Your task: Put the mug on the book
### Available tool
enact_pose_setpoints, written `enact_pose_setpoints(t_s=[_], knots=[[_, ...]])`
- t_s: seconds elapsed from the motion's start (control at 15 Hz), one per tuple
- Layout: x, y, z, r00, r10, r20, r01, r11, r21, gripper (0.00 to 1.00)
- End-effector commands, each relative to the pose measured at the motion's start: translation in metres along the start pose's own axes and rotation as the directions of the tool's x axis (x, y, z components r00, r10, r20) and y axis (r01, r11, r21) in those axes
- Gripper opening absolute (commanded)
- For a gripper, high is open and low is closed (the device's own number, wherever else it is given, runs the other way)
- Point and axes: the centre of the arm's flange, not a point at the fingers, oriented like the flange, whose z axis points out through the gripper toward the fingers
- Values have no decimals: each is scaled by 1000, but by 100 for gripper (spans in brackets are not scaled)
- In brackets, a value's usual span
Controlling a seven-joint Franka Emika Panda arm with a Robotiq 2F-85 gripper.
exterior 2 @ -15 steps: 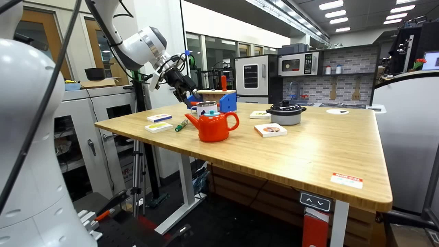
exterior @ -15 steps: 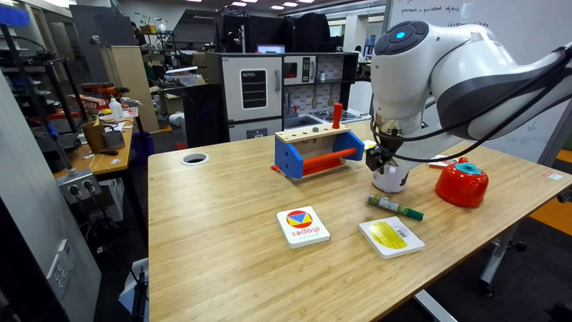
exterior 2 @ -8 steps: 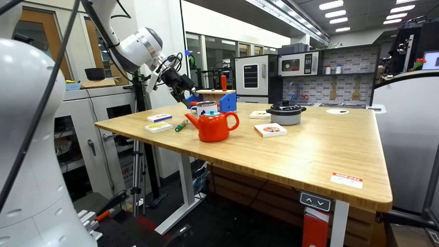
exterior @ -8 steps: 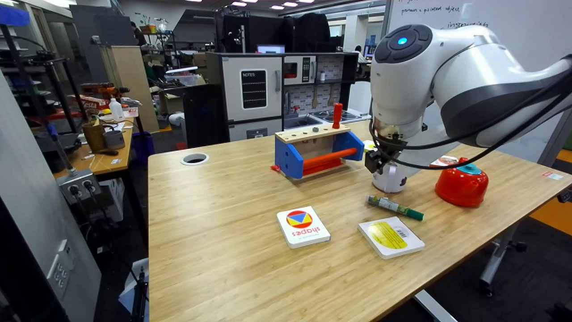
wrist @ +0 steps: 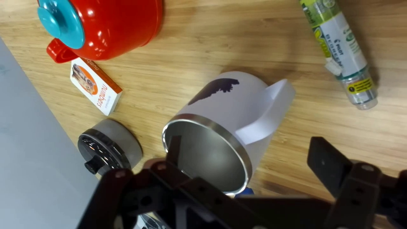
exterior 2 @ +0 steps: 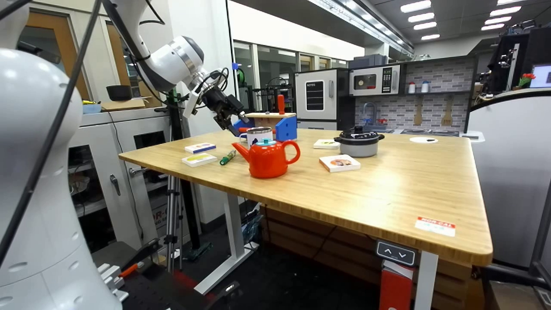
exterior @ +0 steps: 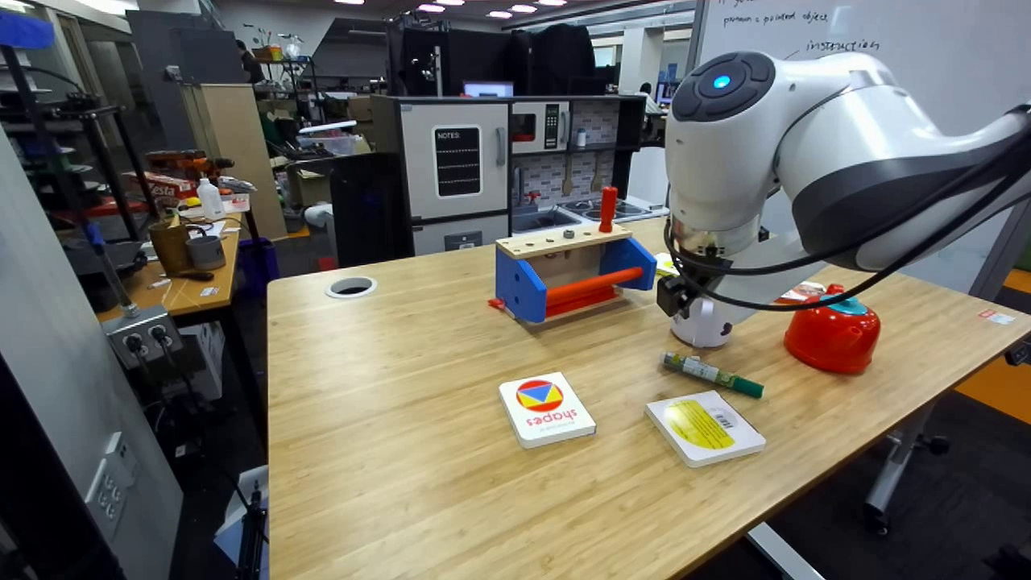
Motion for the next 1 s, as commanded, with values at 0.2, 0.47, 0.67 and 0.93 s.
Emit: enact_pose_setpoints(t_s=[0.2,0.47,0.67,0.93], knots=[[3,-2,-10,999,32,-18,-32,999,12,100],[3,-1,-8,1000,22,-12,-22,1000,11,100],[3,-2,-8,1000,23,-12,-23,1000,11,100],[13,15,-5,991,99,-94,-114,980,-165,100]])
